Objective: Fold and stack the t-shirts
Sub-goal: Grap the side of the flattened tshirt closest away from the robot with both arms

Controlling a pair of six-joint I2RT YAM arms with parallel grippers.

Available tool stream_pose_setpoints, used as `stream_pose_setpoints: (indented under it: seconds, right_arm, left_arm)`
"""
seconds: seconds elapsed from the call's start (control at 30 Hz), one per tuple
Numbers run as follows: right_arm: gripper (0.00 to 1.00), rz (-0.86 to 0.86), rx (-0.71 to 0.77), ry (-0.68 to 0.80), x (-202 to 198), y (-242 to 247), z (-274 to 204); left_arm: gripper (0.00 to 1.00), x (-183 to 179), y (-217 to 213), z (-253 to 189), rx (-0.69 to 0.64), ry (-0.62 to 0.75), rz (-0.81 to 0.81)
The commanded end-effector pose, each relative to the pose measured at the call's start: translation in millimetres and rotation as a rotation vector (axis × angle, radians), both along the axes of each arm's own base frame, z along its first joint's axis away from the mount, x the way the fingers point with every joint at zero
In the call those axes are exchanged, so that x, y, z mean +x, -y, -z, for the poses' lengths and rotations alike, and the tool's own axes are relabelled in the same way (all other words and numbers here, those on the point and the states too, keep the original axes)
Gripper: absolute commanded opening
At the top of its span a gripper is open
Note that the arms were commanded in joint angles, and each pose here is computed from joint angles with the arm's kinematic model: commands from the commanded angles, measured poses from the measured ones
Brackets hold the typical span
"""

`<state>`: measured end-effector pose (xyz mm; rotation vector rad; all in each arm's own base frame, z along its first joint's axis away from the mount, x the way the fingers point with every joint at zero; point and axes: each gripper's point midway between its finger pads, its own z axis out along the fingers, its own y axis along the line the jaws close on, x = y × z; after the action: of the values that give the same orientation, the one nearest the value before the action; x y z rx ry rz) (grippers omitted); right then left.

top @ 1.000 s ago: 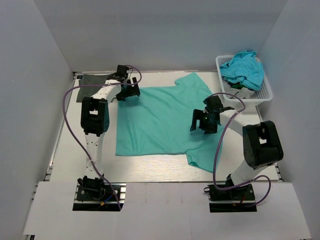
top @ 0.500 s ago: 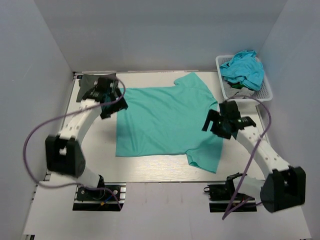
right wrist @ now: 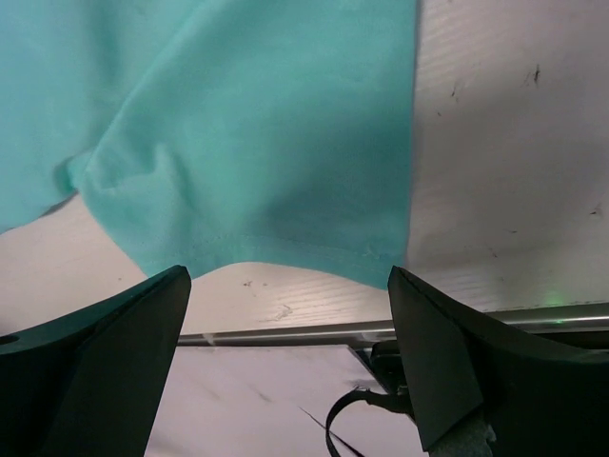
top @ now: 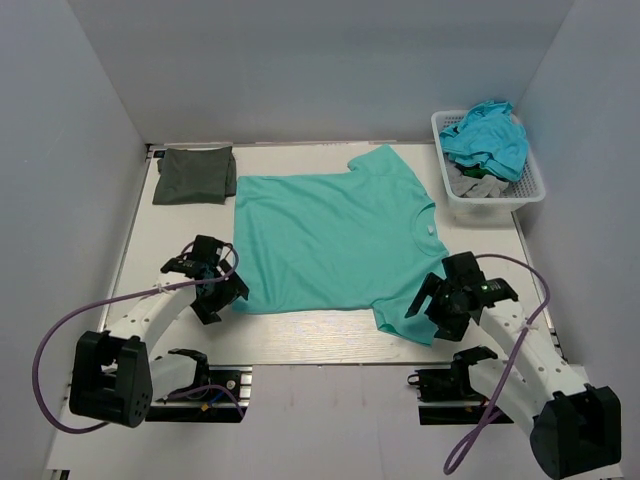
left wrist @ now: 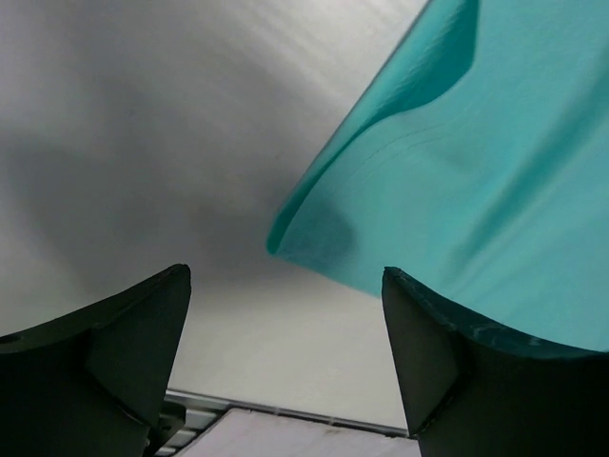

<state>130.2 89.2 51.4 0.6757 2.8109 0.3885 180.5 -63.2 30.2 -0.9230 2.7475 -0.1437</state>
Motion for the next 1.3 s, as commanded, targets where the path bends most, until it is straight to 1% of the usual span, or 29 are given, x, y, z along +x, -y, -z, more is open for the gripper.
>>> stream_pose_setpoints:
  seconds: [0.0,0.13,0.17,0.27,0.3,0.33,0.37,0.4,0.43,0.47,0.5,0.53,0.57,0.6,0.63,0.67,0.7,0.73,0.77,0.83,0.87,0.93,1.0,1.1,1.2,1.27]
  right_arm:
    - [0.9,0.067,0.047,-0.065,-8.9,-7.2,14.3]
    - [0.9,0.099,0.05,-0.097,-10.2,-8.8,22.1]
    - [0.9,0.1,0.036,-0.097,-8.7,-7.0,24.1]
    - [0.9,0.094,0.022,-0.113,-8.2,-7.2,29.9]
    - [0.9,0.09,0.018,-0.121,-9.4,-7.2,31.4]
    - [0.88,0.09,0.015,-0.127,-9.9,-7.4,33.3]
    - [0.82,0.087,0.006,-0.144,-10.8,-6.7,36.9]
    - [0.79,0.081,-0.004,-0.134,-7.7,-6.1,38.6]
    - [0.76,0.086,-0.014,-0.144,-8.3,-4.9,40.9]
    - [0.66,0.084,-0.018,-0.137,-5.8,-4.5,41.6]
    - [0.6,0.091,-0.031,-0.132,-4.5,-2.2,43.0]
    - [0.49,0.09,-0.035,-0.126,-3.0,-1.8,43.3]
    - [0.32,0.085,-0.036,-0.128,-3.8,-2.0,43.5]
    - [0.26,0.089,-0.036,-0.125,-3.4,-1.3,43.4]
    - [0.18,0.083,-0.033,-0.128,-4.9,-2.4,42.9]
    - [0.0,0.081,-0.031,-0.122,-3.3,-2.9,40.7]
    - [0.0,0.083,-0.027,-0.109,-1.6,-2.9,37.6]
    - [0.0,0.08,-0.03,-0.13,-7.9,-2.2,35.6]
    - [0.0,0.075,-0.018,-0.116,-3.5,-5.2,27.0]
    - [0.0,0.055,-0.003,-0.119,-12.8,-5.6,15.7]
    - [0.0,0.05,0.01,-0.081,-8.0,-7.6,4.5]
    - [0.0,0.054,-0.02,-0.093,-16.9,-0.4,-11.2]
    - [0.0,0.004,0.004,-0.044,-12.5,-4.7,-30.2]
    - [0.0,0.004,-0.027,-0.049,-15.2,0.7,-36.8]
    - [0.0,-0.005,-0.027,-0.068,-16.8,-0.5,-35.9]
    - [0.0,-0.002,-0.011,-0.043,-12.2,-3.1,-36.9]
  left_arm:
    - [0.9,22.9,6.0,-3.2,-0.034,0.091,-0.028]
    - [0.72,25.0,8.6,5.1,-0.046,0.091,-0.024]
    - [0.64,27.2,9.1,4.5,-0.048,0.1,-0.024]
    - [0.53,28.3,14.5,9.7,-0.076,0.109,-0.004]
    - [0.42,27.8,16.3,9.4,-0.086,0.107,-0.001]
    - [0.35,26.6,18.3,11.3,-0.098,0.106,0.003]
    - [0.27,26.6,18.3,11.4,-0.098,0.106,0.003]
    - [0.14,25.6,18.1,13.5,-0.096,0.096,0.003]
    - [0.04,22.5,15.3,14.9,-0.081,0.084,-0.002]
    - [0.0,22.8,13.2,12.8,-0.069,0.08,-0.006]
    - [0.0,23.2,11.6,13.1,-0.06,0.082,-0.008]
    - [0.0,23.2,11.6,10.9,-0.059,0.077,-0.008]
    - [0.0,23.7,9.7,11.2,-0.049,0.079,-0.012]
    - [0.0,21.6,7.4,8.4,-0.037,0.074,-0.015]
    - [0.0,22.4,7.5,6.2,-0.037,0.074,-0.015]
    - [0.0,21.2,7.3,4.3,-0.038,0.077,-0.015]
    - [0.0,19.9,7.4,-0.1,-0.041,0.075,-0.026]
    - [0.0,16.6,5.4,0.9,-0.033,0.06,-0.041]
    - [0.0,16.9,5.4,-4.8,-0.034,0.066,-0.041]
    - [0.0,9.1,2.2,-10.1,-0.02,0.037,-0.055]
    - [0.0,9.7,-0.7,-15.1,-0.005,0.047,-0.059]
    - [0.0,2.7,-3.9,-18.1,0.008,0.028,-0.062]
    - [0.0,-3.2,-6.7,-19.1,0.021,0.015,-0.064]
    - [0.0,-3.1,-2.5,-21.4,-0.005,0.02,-0.07]
    - [0.0,-4.8,-8.2,-21.1,0.026,0.007,-0.087]
    - [0.0,-1.5,-8.9,-23.6,0.03,0.018,-0.098]
